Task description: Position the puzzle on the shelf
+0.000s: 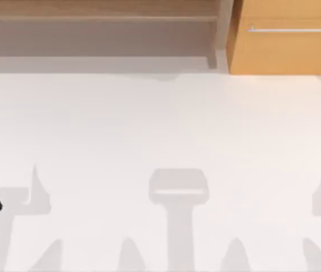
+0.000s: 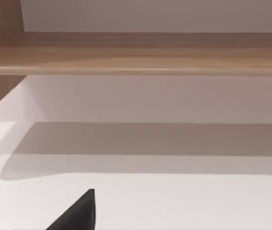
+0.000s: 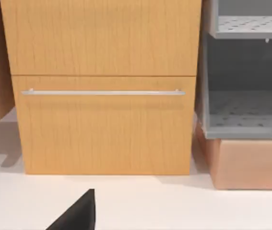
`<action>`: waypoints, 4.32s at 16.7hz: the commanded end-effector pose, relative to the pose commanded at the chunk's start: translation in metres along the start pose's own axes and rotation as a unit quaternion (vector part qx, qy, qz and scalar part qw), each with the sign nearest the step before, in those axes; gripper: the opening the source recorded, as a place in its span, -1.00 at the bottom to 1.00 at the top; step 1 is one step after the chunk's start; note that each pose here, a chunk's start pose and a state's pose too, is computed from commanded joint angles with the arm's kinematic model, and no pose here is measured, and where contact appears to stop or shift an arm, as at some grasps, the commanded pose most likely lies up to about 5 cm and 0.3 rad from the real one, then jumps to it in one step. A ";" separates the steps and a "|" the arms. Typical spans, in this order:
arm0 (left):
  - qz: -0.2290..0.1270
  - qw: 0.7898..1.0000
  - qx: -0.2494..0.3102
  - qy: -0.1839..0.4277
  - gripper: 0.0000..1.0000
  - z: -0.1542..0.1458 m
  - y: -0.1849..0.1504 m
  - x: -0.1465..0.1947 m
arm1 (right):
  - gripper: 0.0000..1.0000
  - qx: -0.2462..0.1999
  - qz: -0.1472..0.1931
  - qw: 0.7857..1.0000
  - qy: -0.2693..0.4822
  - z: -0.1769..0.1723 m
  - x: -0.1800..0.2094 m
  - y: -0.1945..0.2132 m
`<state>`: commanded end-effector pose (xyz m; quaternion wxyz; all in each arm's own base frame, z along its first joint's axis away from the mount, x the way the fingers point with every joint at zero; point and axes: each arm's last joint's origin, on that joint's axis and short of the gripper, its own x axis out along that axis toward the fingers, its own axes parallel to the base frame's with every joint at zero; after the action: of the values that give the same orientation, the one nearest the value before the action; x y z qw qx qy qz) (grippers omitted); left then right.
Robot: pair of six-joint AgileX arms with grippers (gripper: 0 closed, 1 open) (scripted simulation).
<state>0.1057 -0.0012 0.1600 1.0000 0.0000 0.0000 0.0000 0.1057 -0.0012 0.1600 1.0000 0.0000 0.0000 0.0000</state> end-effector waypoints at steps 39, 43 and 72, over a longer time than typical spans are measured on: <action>0.000 1.000 0.000 0.000 1.00 0.000 0.000 0.000 | 1.00 -0.707 -0.004 0.707 0.004 -0.071 0.300 0.071; 0.000 1.000 0.000 0.000 1.00 0.000 0.000 0.000 | 1.00 -0.707 -0.003 0.707 0.004 -0.071 0.303 0.070; 0.000 1.000 0.000 0.000 1.00 0.000 0.000 0.000 | -1.00 -0.707 -0.004 0.707 0.004 -0.071 0.325 0.070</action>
<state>0.1057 -0.0012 0.1600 1.0000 0.0000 0.0000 0.0000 0.4307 0.0693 0.0892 0.7071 -0.7071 0.0035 -0.0035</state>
